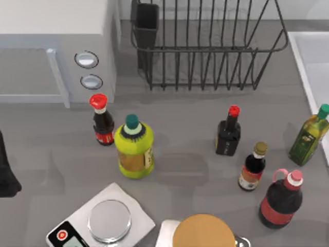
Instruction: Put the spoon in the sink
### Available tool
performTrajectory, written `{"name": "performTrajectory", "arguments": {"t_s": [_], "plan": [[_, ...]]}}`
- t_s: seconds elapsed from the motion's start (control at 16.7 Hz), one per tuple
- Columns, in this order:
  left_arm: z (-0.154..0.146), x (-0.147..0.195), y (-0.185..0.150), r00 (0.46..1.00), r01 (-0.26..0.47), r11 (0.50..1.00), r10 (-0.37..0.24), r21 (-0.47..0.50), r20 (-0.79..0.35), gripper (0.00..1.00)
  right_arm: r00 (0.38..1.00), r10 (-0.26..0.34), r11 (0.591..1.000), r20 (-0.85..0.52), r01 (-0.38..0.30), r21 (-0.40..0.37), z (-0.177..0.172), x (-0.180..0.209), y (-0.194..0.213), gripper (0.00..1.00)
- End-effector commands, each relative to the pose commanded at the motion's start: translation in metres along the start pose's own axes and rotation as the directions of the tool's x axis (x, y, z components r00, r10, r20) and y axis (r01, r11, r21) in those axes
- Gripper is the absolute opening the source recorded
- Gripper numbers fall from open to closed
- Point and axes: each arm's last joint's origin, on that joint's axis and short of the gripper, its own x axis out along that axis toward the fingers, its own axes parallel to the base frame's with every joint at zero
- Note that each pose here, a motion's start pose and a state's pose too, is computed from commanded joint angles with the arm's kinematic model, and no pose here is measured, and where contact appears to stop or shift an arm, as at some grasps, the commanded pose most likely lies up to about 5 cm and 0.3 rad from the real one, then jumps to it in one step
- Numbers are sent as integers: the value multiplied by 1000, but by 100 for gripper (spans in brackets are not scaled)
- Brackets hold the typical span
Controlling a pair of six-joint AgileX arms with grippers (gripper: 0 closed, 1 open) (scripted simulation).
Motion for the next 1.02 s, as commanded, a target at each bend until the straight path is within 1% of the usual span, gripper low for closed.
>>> {"name": "performTrajectory", "arguments": {"t_s": [0.24, 0.42, 0.54, 0.72, 0.9, 1.02], "plan": [[0, 0, 0, 1000, 0, 1000, 0, 0, 0, 100, 1000, -1, 1000, -6, 1, 3, 2, 0, 1, 0], [0, 0, 0, 1000, 0, 1000, 0, 0, 0, 100, 1000, -11, 1000, -29, 11, 11, 21, -6, 8, 0], [0, 0, 0, 1000, 0, 1000, 0, 0, 0, 100, 998, -23, 1000, -54, 24, 14, 44, -13, 19, 0], [0, 0, 0, 1000, 0, 1000, 0, 0, 0, 100, 996, -45, 999, -79, 46, 12, 89, -24, 45, 0], [0, 0, 0, 1000, 0, 1000, 0, 0, 0, 100, 993, -68, 998, -93, 69, 9, 140, -29, 80, 0], [0, 0, 0, 1000, 0, 1000, 0, 0, 0, 100, 992, -82, 997, -97, 83, 7, 171, -25, 108, 0]]}}
